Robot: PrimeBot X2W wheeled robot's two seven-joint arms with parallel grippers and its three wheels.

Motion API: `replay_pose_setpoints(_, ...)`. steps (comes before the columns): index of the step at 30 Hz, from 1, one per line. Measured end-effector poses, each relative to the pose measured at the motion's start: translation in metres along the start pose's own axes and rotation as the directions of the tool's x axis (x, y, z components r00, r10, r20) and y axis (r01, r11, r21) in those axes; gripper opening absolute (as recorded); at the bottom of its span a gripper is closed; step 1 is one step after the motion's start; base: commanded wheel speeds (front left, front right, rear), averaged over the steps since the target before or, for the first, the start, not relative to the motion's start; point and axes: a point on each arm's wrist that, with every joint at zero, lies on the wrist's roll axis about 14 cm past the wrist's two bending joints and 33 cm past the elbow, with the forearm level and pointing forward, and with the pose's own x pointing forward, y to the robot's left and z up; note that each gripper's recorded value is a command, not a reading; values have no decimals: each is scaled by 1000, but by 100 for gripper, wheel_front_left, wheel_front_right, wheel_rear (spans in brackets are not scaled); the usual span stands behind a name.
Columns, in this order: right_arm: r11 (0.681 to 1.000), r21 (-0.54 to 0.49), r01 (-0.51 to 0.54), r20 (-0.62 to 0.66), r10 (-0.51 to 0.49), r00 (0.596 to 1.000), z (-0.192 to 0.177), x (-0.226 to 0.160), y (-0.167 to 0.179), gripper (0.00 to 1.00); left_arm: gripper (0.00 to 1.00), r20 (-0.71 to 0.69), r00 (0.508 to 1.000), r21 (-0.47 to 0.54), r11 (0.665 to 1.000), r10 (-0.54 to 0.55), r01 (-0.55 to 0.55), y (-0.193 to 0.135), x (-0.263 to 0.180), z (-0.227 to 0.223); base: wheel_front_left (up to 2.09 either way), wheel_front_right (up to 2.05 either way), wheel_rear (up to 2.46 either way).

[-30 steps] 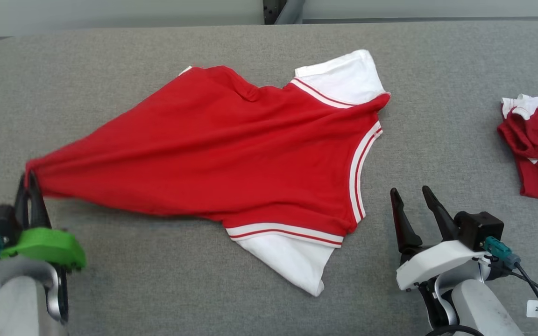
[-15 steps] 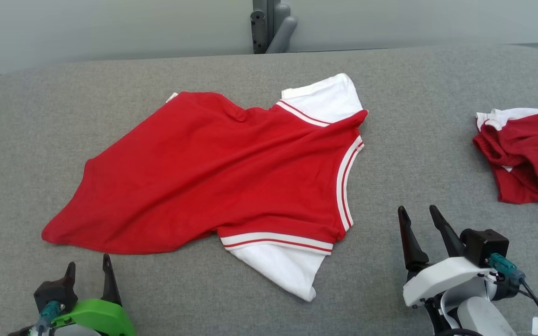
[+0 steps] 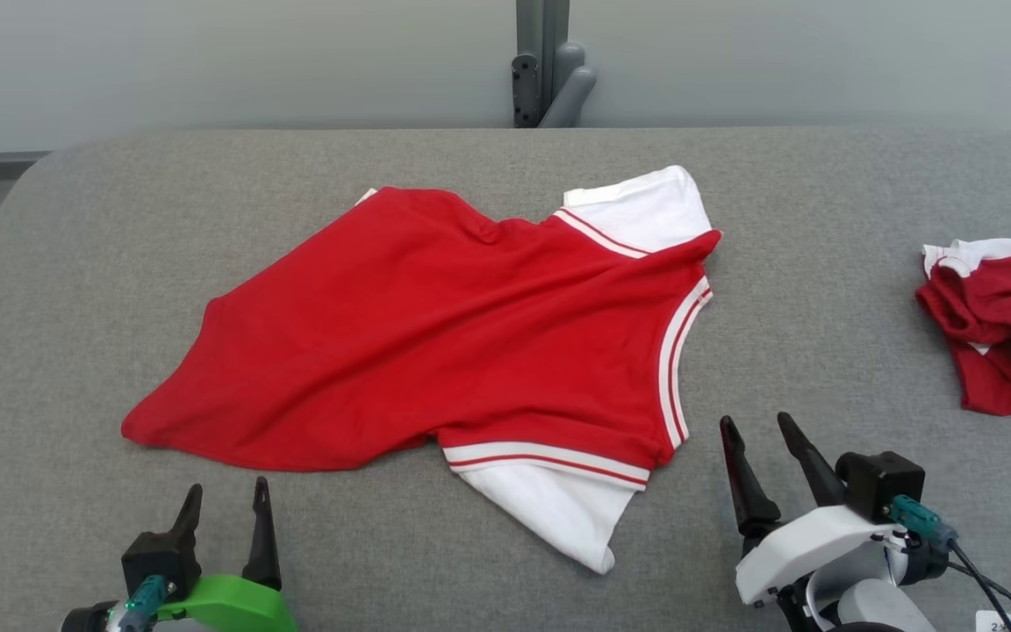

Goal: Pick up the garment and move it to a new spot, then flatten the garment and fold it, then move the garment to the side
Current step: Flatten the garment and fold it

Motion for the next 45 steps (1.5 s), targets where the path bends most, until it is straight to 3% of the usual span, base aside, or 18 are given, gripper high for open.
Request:
replay_pose_setpoints(10, 997, -5, -83, -116, 82, 990, -35, 20, 24, 100, 100, -30, 999, -12, 999, -32, 31, -12, -5, -11, 0, 0, 0)
replay_pose_setpoints(18, 994, -45, -103, -226, 90, 970, -67, 39, 24, 100, 100, -34, 999, -20, 999, 25, -26, 3, -5, -11, 0, 0, 0)
replay_pose_setpoints(19, 992, -54, -112, -244, 96, 965, -72, 44, 25, 95, 100, -36, 999, -23, 999, 33, -34, 5, -4, -12, 0, 0, 0)
replay_pose_setpoints(20, 991, -67, -120, -254, 99, 962, -75, 46, 25, 76, 100, -35, 999, -25, 999, 38, -39, 6, -3, -12, 0, 0, 0)
replay_pose_setpoints(22, 991, -67, -118, -270, 96, 958, -80, 49, 23, 0, 100, -39, 998, -25, 999, 45, -46, 7, -3, -13, 0, 0, 0)
replay_pose_setpoints(27, 992, -95, -89, -253, 62, 965, -74, 60, 10, 0, 100, -37, 999, -31, 999, 23, -25, 0, 3, -11, 0, 0, 0)
replay_pose_setpoints(38, 972, -223, 72, -132, -104, 986, -23, 85, -66, 0, 100, -39, 998, 0, 999, -48, 48, -20, 16, -10, 0, 0, 0)
replay_pose_setpoints(39, 968, -235, 86, -128, -119, 985, -20, 85, -73, 11, 100, -39, 998, 1, 999, -51, 51, -21, 16, -10, 0, 0, 0)
replay_pose_setpoints(41, 961, -250, 116, -116, -149, 982, -13, 84, -84, 100, 100, -40, 997, 2, 998, -58, 58, -23, 17, -10, 0, 0, 0)
replay_pose_setpoints(45, 953, -269, 142, -44, -159, 986, 13, 84, -86, 100, 100, -31, 997, 0, 997, -72, 72, -28, 16, -7, 0, 0, 0)
